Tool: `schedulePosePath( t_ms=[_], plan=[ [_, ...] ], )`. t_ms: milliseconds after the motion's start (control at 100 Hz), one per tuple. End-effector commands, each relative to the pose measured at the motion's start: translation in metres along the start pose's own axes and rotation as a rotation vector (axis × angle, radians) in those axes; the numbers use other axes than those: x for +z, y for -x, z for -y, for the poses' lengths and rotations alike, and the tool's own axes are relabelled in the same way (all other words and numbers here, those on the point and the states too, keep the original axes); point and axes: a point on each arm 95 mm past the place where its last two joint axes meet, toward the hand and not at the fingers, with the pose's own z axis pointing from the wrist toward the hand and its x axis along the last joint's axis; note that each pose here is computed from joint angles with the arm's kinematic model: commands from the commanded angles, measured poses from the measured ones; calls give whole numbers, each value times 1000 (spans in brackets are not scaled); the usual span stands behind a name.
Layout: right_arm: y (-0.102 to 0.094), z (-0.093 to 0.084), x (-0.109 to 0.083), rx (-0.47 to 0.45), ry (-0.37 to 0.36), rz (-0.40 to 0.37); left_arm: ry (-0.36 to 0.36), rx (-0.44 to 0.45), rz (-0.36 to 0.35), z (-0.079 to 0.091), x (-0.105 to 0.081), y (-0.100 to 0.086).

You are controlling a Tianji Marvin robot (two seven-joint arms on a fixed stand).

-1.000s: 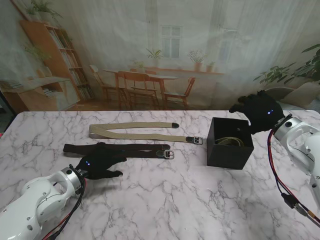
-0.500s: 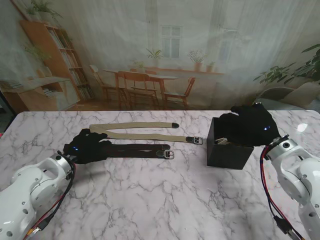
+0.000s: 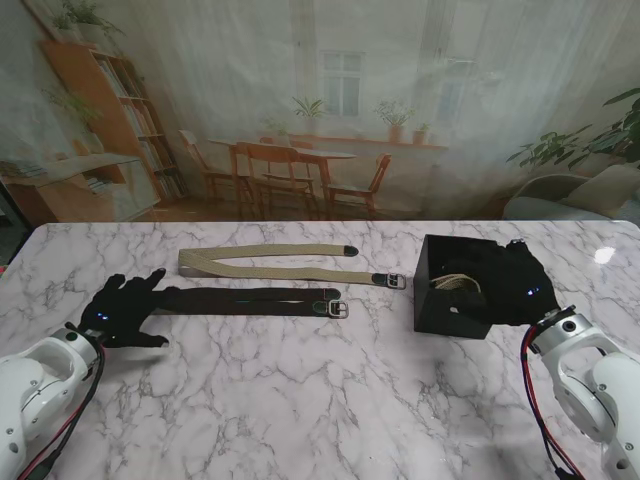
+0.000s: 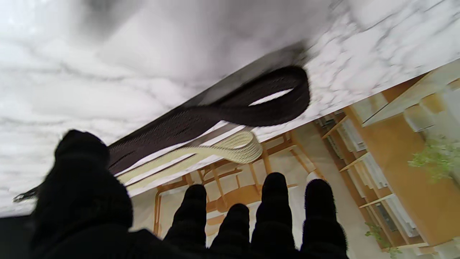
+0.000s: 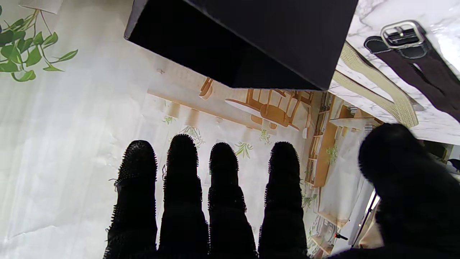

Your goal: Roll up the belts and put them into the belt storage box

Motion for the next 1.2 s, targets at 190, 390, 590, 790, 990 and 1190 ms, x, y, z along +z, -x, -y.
schedulePosePath(
  t_ms=[190,390,590,790,990,1190],
  plan=[
    [-2,8,-5,-15,-23,10,68,7,75,-31,-8,19],
    [-3,8,-6,-42,-36,10,53,-38,108,-38,3,29],
    [-3,9,-7,-48,-29,11,69,-35,125,-41,14,32],
    [-4,12,-8,-46,-34,19,79,-49,147,-47,26,34],
    [-4,15,-10,-44,-37,27,57,-63,153,-49,34,32],
    [-5,15,-12,-39,-36,33,29,-79,156,-45,34,30]
  ],
)
